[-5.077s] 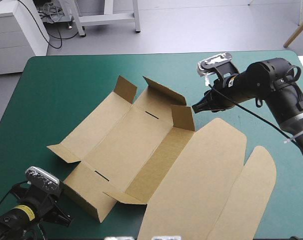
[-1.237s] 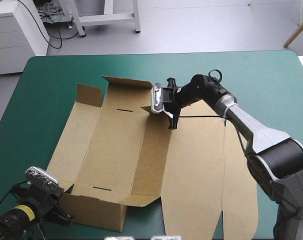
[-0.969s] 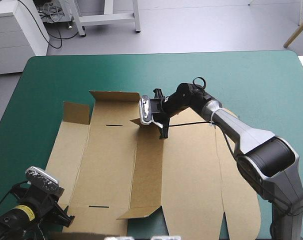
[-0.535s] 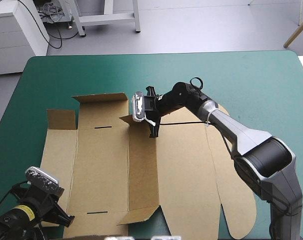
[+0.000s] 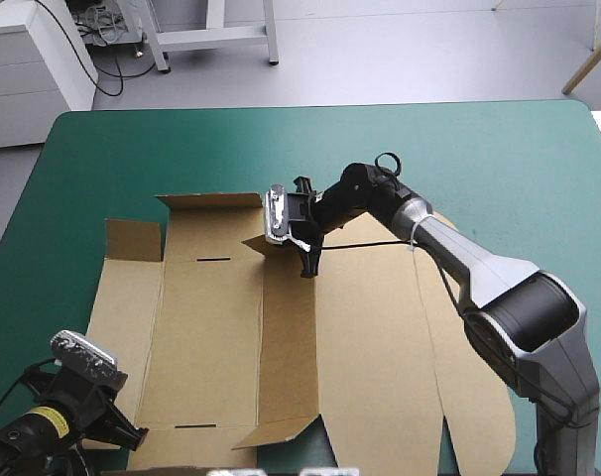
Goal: Fold the box
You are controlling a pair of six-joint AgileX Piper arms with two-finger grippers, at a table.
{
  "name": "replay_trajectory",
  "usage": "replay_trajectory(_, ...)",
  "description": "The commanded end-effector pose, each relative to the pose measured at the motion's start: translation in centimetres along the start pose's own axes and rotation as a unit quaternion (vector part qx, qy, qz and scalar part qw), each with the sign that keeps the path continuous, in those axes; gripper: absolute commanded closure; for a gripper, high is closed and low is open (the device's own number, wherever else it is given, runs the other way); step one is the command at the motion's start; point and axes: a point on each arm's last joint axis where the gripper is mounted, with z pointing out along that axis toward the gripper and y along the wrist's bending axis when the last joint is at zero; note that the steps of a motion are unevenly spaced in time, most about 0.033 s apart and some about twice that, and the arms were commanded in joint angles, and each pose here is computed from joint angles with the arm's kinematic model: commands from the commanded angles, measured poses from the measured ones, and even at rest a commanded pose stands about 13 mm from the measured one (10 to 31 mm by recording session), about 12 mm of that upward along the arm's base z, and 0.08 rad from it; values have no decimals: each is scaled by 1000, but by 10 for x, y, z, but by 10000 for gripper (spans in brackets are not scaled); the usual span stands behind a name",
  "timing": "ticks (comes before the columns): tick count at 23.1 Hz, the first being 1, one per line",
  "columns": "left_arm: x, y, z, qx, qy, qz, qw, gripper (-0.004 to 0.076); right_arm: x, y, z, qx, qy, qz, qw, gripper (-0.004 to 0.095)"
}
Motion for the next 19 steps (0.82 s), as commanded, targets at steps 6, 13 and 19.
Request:
replay_trajectory(6, -11, 2, -6, -2, -36, -2, 999, 734, -23, -11, -40, 73, -10, 19, 997, 516)
replay_trajectory(13, -11, 2, -6, -2, -36, -2, 999, 734, -28, -27, -132, 215, -1, 80, 973, 659)
replay_trajectory(19, -11, 2, -6, -2, -36, -1, 999, 734, 29, -31, -203, 247, 65, 252, 934, 801)
